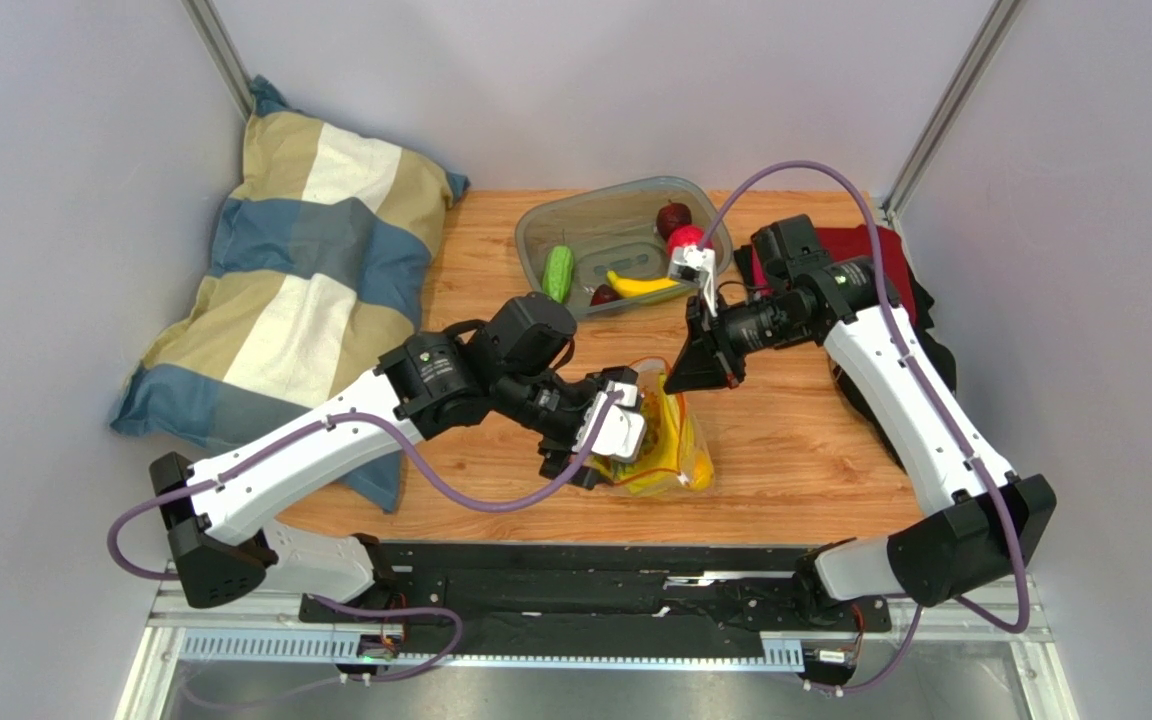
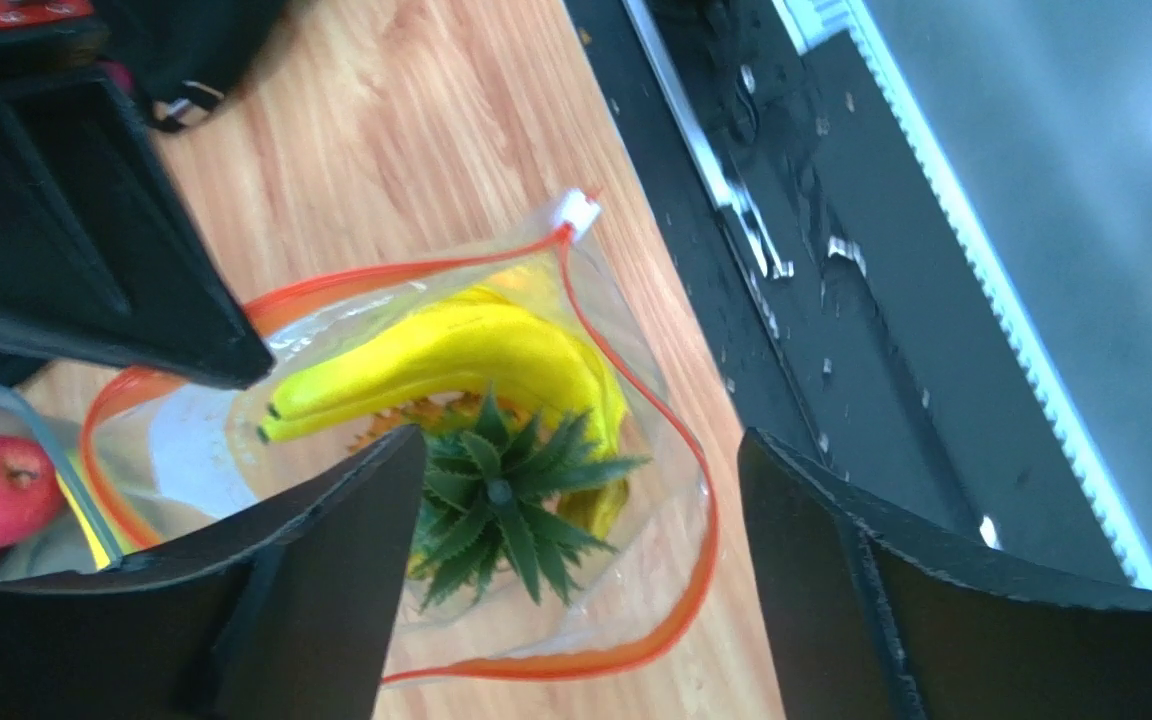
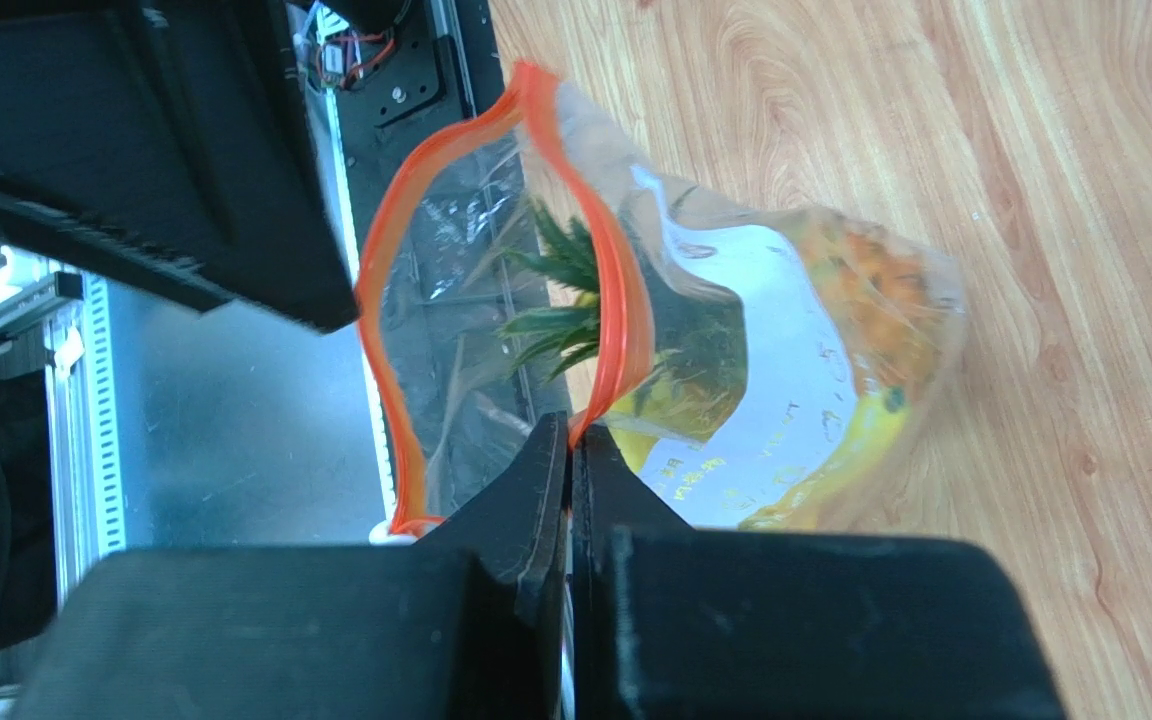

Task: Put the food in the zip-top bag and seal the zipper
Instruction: Adjust the zipper food storage bag at the center of the board.

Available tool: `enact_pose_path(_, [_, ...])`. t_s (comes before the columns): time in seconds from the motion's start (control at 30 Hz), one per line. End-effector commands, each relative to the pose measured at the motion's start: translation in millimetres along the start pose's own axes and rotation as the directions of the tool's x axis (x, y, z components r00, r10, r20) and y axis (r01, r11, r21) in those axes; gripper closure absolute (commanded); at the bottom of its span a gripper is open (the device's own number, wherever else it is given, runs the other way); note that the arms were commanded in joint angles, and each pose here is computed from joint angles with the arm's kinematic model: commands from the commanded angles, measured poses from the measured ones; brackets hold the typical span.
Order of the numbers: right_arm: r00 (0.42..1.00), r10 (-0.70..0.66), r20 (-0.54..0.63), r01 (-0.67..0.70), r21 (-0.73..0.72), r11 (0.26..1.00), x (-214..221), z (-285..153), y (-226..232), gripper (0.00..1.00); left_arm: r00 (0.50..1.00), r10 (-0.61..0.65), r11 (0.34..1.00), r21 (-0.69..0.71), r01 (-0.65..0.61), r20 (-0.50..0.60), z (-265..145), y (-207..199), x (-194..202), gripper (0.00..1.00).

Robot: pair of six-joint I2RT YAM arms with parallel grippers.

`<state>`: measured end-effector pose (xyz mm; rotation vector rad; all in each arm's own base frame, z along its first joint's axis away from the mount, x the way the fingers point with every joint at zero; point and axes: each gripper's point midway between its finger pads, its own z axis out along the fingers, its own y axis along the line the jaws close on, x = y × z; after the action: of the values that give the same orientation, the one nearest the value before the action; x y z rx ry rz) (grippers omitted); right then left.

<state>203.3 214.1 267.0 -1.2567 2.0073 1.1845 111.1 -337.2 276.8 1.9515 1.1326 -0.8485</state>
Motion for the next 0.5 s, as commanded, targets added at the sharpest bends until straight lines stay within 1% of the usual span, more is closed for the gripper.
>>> enact_pose_path(0.0, [0.999, -0.037, 0.007, 0.037, -0.027, 0.999, 3.8, 4.2, -2.9, 1.00, 0.990, 0.076, 0.985, 0.164, -0.056, -0.116, 4.7, -18.1, 30.3, 0.03])
enact_pose_path(0.1, [0.999, -0.035, -0.004, 0.035, -0.023, 0.999, 6.3, 6.5, -7.7, 1.00, 0.980, 0.058, 0.979, 0.201, -0.018, -0.193, 15.9, -21.8, 57.6, 0.01])
enact_pose_path(0.17, [0.999, -0.035, -0.006, 0.035, -0.022, 0.999, 6.0, 7.1, -8.9, 1.00, 0.971, 0.100, 0.977, 0.206, -0.054, -0.217, 19.5, -20.5, 70.1, 0.01])
enact_pose_path(0.23, [0.999, -0.037, -0.010, 0.037, -0.017, 0.999, 6.8, 7.7, -11.0, 1.00, 0.964, 0.128, 0.977, 0.196, -0.082, -0.234, 26.6, -18.5, 83.9, 0.10])
enact_pose_path(0.27, [0.999, -0.035, -0.012, 0.035, -0.018, 0.999, 7.0, 7.7, -10.9, 1.00, 0.958, 0.151, 0.977, 0.186, -0.106, -0.245, 31.2, -15.6, 87.3, 0.19])
enact_pose_path(0.3, [0.999, -0.035, -0.012, 0.034, -0.017, 0.999, 6.2, 7.3, -11.1, 1.00, 0.948, 0.165, 0.973, 0.201, -0.112, -0.274, 34.0, -17.3, 96.7, 0.47])
enact_pose_path(0.33, [0.999, -0.036, -0.012, 0.036, -0.017, 0.999, 6.0, 6.9, -10.6, 1.00, 0.937, 0.186, 0.972, 0.196, -0.131, -0.297, 33.0, -14.2, 98.5, 0.70])
enact_pose_path(0.37, [0.999, -0.042, -0.009, 0.041, -0.017, 0.999, 3.4, 4.3, -7.3, 1.00, 0.939, 0.178, 0.973, 0.193, -0.124, -0.294, 30.3, -14.6, 93.1, 0.92])
enact_pose_path(0.4, [0.999, -0.040, -0.013, 0.040, -0.015, 0.999, 3.3, 2.4, -5.9, 1.00, 0.953, 0.200, 0.975, 0.139, -0.171, -0.227, 17.4, -1.0, 55.3, 1.00])
enact_pose_path(0.43, [0.998, -0.053, -0.016, 0.053, -0.012, 0.999, 2.4, 0.8, -4.6, 1.00, 0.976, 0.193, 0.974, 0.142, -0.178, -0.097, 10.2, -5.4, 16.7, 1.00])
enact_pose_path(0.47, [0.998, -0.060, -0.015, 0.060, -0.007, 0.998, 1.3, -2.7, -0.4, 1.00, 0.991, 0.133, 0.988, 0.076, -0.132, -0.006, 2.5, 3.5, -18.6, 1.00])
